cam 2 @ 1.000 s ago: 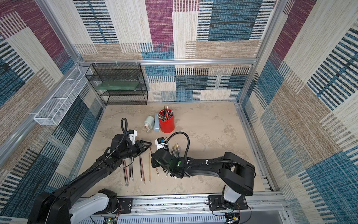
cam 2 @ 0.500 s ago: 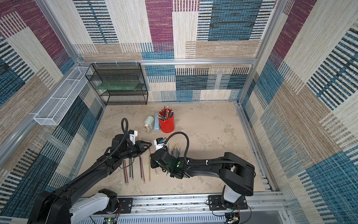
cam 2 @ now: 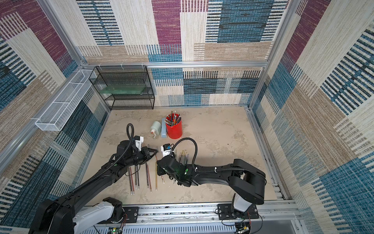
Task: Remove the protective cover of the pencils
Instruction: Remove the protective sleeve from the pencil, then place the pencil at the center of the board.
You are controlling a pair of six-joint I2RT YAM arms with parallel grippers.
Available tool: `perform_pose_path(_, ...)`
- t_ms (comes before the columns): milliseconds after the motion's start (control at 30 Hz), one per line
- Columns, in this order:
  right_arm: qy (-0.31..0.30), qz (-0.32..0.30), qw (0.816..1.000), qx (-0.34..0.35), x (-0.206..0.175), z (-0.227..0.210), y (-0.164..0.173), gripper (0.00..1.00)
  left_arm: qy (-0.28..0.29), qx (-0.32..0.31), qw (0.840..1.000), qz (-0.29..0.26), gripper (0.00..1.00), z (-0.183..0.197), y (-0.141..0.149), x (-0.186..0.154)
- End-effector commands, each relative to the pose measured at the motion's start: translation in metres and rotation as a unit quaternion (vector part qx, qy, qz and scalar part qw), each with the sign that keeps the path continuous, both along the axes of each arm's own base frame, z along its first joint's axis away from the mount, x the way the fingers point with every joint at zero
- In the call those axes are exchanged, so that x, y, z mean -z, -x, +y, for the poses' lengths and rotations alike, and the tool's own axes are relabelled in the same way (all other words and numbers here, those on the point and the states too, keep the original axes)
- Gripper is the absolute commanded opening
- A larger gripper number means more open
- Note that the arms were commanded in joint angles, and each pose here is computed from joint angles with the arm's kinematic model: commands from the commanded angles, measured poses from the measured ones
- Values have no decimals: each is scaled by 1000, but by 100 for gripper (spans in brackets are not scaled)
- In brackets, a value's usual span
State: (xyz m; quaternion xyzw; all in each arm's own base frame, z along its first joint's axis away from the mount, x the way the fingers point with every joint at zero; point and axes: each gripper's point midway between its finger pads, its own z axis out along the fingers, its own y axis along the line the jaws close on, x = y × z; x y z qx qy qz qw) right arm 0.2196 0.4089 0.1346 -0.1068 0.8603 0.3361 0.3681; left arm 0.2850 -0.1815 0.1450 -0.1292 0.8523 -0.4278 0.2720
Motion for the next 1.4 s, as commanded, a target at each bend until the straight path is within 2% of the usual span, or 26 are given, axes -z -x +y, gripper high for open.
perform_pose_path(0, -16, -5, 1000, -5, -6, 3, 1, 0, 15, -12, 1000, -1, 12, 0, -4, -4)
perform_pose_path(833, -12, -7, 1000, 5, 5, -8, 35, 0, 1, -55, 998, -4, 8, 15, -3, 0)
perform_pose_path(1000, 1, -2, 999, 50, 10, -25, 28, 0, -10, -62, 998, -2, 8, 18, -4, 3)
perform_pose_path(1133, 33, 24, 994, 98, 29, -40, 16, 0, -27, -66, 997, 3, 8, 22, -5, 7)
perform_pose_path(1367, 73, 86, 987, 115, 72, -40, -5, 0, -45, -72, 996, 7, 8, 26, -7, 10)
